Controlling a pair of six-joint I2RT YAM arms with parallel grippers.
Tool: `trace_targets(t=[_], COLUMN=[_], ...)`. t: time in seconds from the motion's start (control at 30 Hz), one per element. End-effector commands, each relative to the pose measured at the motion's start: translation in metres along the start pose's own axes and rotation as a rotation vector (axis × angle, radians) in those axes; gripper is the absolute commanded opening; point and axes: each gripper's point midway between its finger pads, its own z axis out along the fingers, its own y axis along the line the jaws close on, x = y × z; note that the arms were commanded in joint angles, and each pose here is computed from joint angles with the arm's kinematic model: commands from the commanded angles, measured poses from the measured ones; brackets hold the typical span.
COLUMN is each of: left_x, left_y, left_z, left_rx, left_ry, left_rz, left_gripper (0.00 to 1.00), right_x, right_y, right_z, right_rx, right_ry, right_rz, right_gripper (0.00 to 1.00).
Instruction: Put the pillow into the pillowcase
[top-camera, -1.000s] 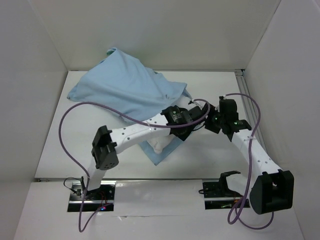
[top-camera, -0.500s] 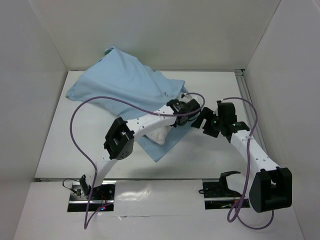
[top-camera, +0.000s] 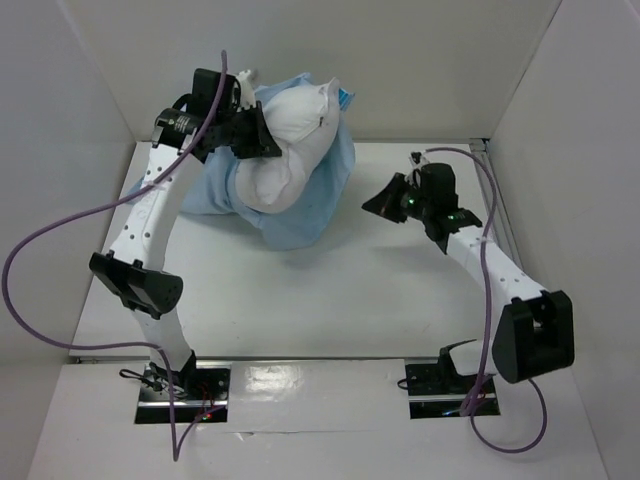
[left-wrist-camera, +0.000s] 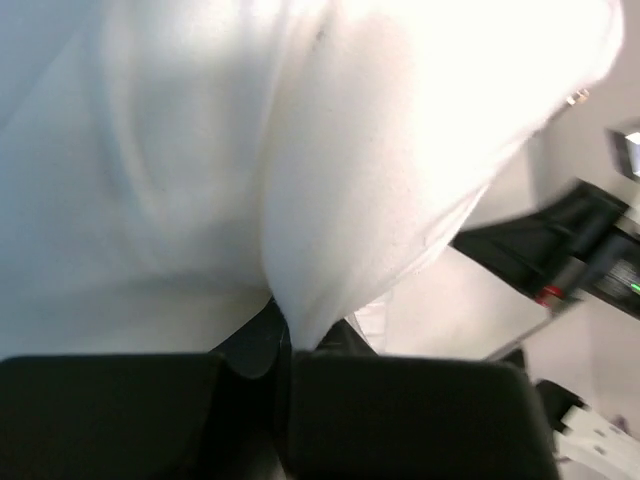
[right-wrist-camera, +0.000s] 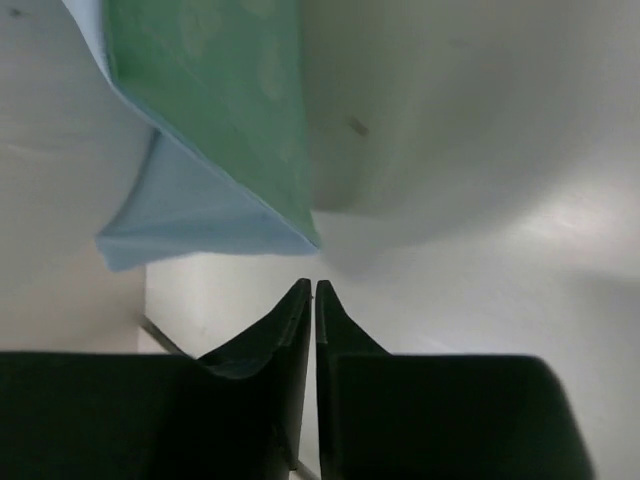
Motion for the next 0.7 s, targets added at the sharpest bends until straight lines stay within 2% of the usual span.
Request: trace_targets(t=[0.0, 0.03, 0.13, 0.27, 0.3, 0.4, 0.5, 0.67], left_x=[-0.017, -0.02, -0.022, -0.027, -0.032, -0.034, -0.034, -0.03], left_y=[-0.042, -0.042, -0.042, -0.042, -0.042, -0.044, -0.048, -0.051], left_z=[-0.013, -0.014, -0.012, -0.017, -0.019, -0.019, -0.022, -0.031], left_rx=[0.226, 0.237, 0.241, 0.243, 0.241, 0.245, 0.27, 0.282], left_ry=[-0.037, -0.044, -0.05, -0.068, -0.089, -0.096, -0.098, -0.103], left_rz=[-0.023, -0.036, -0.045, -0.062, -0.057, -0.062, -0.064, -0.059], left_gripper=[0.0, 0.0, 0.0, 0.0, 0.0, 0.0, 0.0, 0.0], right_x=[-0.035, -0.041, -0.044, -0.033, -0.042, -0.038, -0.031, -0.045], right_y=[0.069, 0.097, 0.127, 0.135, 0.141, 0.142, 0.128, 0.124], right_z=[0.021, 0.023, 0.04, 0.054, 0.044, 0.037, 0.066, 0.115], right_rx=[-0.212, -0.283, -0.342, -0.328, -0.323, -0.303, -0.248, -0.248], right_ry=[-0.084, -0.108, -0.125, -0.138, -0.199, -0.254, -0.196, -0.221], right_rz=[-0.044, -0.073, -0.069, -0.026, -0.019, -0.037, -0.033, 0.003], right_gripper=[0.09, 0.07, 0.0, 0.0, 0.0, 0.0, 0.0, 0.0])
